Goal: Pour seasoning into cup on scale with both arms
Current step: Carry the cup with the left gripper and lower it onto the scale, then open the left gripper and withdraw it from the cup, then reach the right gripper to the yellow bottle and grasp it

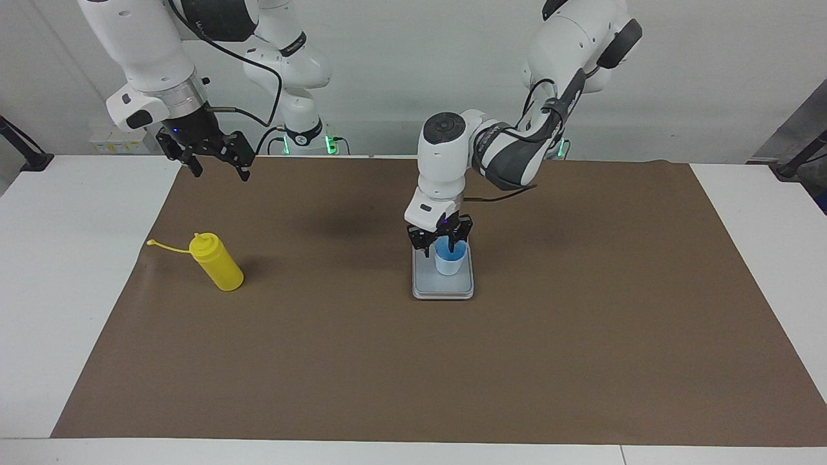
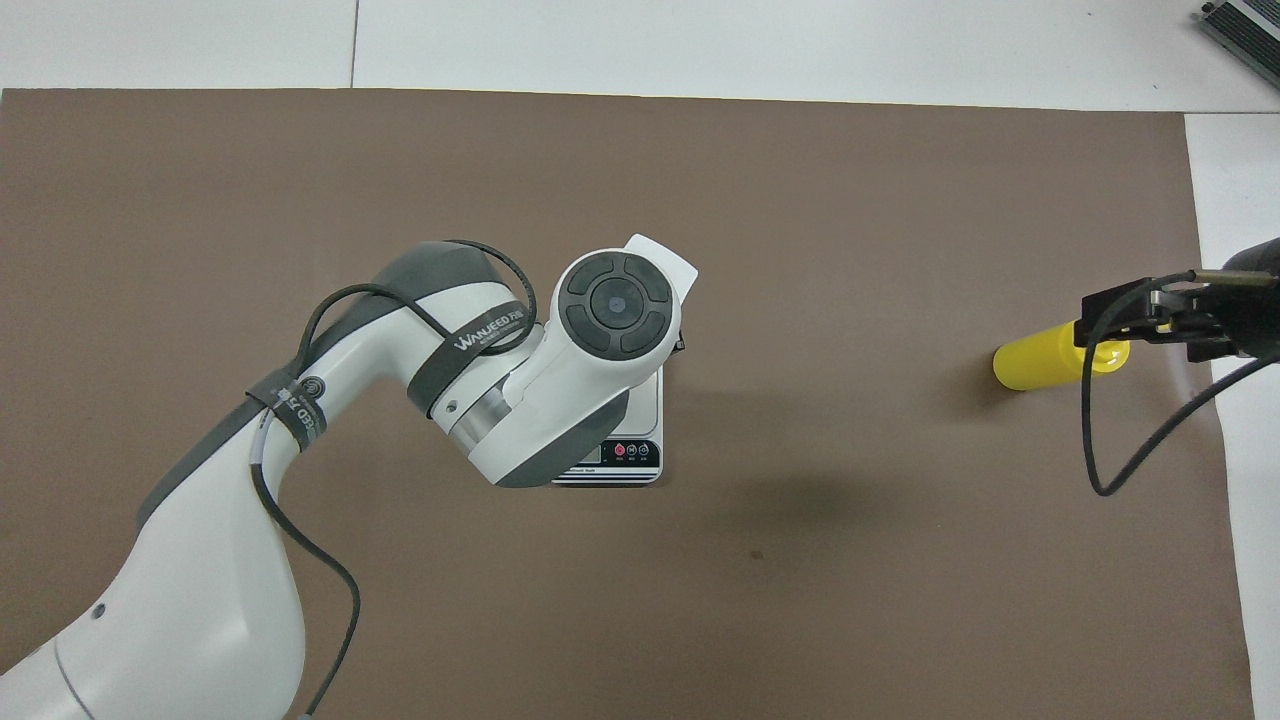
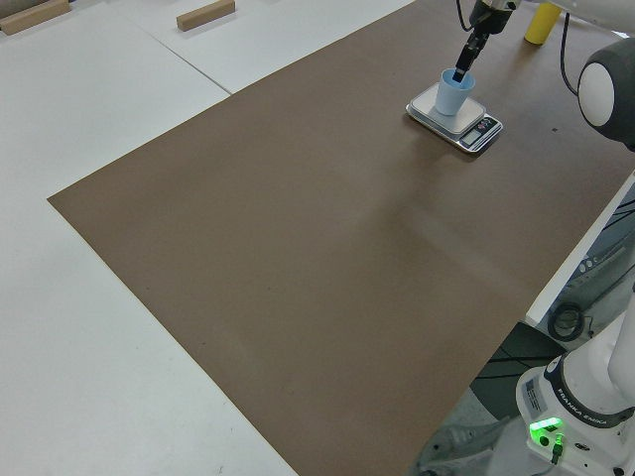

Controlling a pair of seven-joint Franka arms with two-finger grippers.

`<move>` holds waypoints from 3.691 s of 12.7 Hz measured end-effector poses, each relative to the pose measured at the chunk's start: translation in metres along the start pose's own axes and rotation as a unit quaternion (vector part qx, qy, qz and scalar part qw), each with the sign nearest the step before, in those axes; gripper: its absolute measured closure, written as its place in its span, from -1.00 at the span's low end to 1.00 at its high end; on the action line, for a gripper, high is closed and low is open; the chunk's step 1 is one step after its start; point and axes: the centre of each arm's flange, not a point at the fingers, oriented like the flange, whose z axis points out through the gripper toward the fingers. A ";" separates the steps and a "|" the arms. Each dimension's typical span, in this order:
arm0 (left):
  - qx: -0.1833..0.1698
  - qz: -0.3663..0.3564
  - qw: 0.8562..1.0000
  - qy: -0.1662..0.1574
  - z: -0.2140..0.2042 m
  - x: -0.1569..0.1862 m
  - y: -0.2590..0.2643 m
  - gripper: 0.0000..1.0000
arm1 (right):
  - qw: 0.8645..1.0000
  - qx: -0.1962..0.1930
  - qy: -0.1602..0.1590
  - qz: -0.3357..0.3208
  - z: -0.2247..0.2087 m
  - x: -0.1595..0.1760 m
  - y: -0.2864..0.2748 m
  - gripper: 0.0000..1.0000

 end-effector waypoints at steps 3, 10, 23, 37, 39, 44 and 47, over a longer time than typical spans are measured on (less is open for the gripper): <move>0.013 -0.015 1.000 -0.002 -0.038 0.013 -0.006 -0.22 | 1.000 0.000 0.000 0.001 0.000 0.000 0.002 -1.00; 0.061 0.015 0.997 -0.042 -0.132 0.033 -0.049 -0.23 | 1.000 0.000 -0.001 0.006 0.001 0.001 0.006 -1.00; 0.004 0.125 0.988 -0.087 -0.228 0.139 -0.372 -0.23 | 0.984 0.067 0.089 -0.141 0.101 -0.034 0.152 -1.00; 0.000 0.130 0.991 -0.019 -0.094 0.124 -0.411 -0.26 | 0.877 0.217 0.300 -0.308 0.256 -0.051 0.263 -1.00; -0.001 0.129 0.992 -0.014 -0.090 0.119 -0.416 -0.29 | 0.864 0.225 0.320 -0.316 0.267 -0.048 0.260 -1.00; -0.002 0.140 0.990 -0.005 -0.096 0.114 -0.404 -0.62 | 0.831 0.249 0.367 -0.336 0.318 -0.042 0.255 -1.00; -0.003 0.151 0.989 0.012 -0.120 0.116 -0.390 -0.77 | 0.816 0.270 0.383 -0.339 0.339 -0.036 0.240 -1.00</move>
